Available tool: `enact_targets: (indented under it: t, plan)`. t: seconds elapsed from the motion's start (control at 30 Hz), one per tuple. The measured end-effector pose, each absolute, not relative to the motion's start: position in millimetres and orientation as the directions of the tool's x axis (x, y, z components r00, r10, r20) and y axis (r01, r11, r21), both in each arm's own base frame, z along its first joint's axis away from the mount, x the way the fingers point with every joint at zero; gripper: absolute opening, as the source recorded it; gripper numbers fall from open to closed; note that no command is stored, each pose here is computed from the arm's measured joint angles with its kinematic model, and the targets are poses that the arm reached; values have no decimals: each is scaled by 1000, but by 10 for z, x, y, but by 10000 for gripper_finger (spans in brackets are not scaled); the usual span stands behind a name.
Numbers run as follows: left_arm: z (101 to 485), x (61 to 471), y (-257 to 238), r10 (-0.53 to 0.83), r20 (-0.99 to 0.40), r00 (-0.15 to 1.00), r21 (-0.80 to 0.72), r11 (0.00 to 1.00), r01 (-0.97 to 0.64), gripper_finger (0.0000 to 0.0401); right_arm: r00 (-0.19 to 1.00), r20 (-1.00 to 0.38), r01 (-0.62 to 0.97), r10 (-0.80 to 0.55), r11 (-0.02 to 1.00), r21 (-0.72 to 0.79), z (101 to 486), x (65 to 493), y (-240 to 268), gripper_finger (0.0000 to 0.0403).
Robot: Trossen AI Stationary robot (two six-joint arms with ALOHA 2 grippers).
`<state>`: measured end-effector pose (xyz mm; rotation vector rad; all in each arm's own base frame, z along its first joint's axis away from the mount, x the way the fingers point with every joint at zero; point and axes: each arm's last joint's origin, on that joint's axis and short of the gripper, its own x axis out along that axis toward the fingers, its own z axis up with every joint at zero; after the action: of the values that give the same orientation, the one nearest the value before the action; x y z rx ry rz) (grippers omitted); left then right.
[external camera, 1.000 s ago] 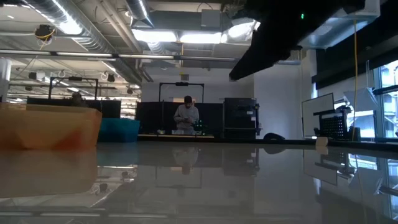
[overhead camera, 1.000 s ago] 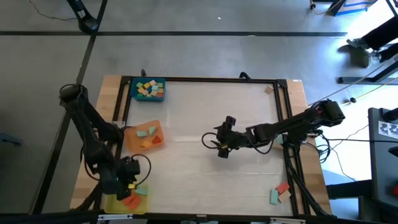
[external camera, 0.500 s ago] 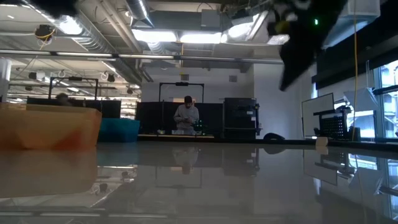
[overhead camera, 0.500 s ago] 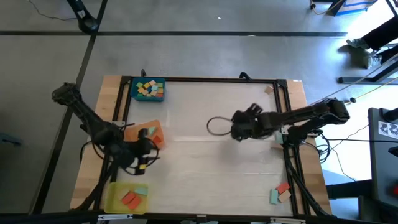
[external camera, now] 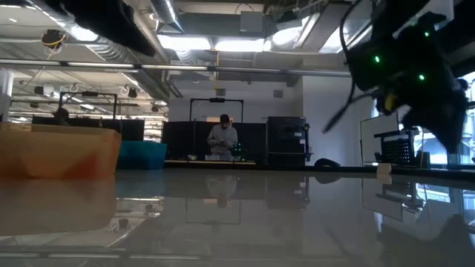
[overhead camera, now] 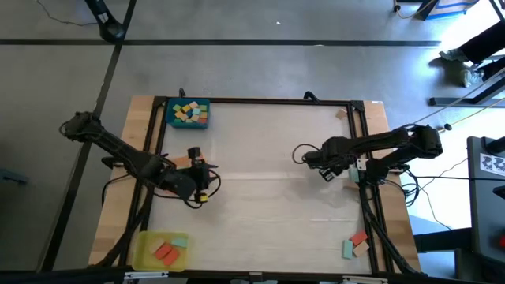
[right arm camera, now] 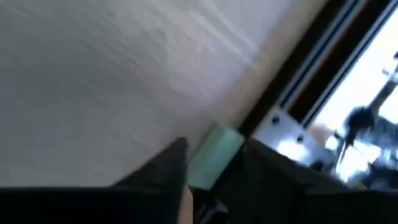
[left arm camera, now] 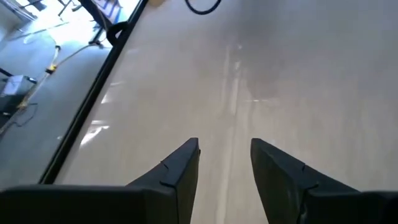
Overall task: Sort blocks by size
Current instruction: Put the light blue rectangular block into the yellow bin
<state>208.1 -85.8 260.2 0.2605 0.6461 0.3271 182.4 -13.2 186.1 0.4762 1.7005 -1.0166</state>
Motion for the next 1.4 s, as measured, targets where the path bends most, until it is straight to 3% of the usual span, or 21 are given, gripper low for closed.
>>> enact_targets:
  t: [0.17,0.23,0.43,0.63,1.03,1.2,1.4]
  plan:
    - [2367,2087,-773,402,-544,736,361,904,-227,133,-455,-886,763,-85,475,-438,1714,1662,-230,36]
    - [2306,2084,-747,410,-546,731,363,902,-235,133,-472,-880,772,-61,454,-445,1659,1611,-274,12]
    - [2228,2074,-715,418,-549,724,363,899,-244,133,-459,-888,809,9,418,-414,1494,1575,-345,43]
    - [2248,2106,-732,404,-518,754,357,903,-238,133,-530,-846,793,53,386,-472,1395,1574,-448,17]
    - [2305,2153,-753,386,-471,793,396,896,-201,133,-665,-713,707,221,495,-506,1074,1595,-529,3]
    - [2286,2147,-753,386,-474,792,398,896,-199,133,-659,-721,702,216,522,-485,1065,1681,-495,7]
    - [2288,2148,-752,386,-472,793,390,898,-205,133,-564,-816,708,125,582,-401,1214,2032,-434,9]
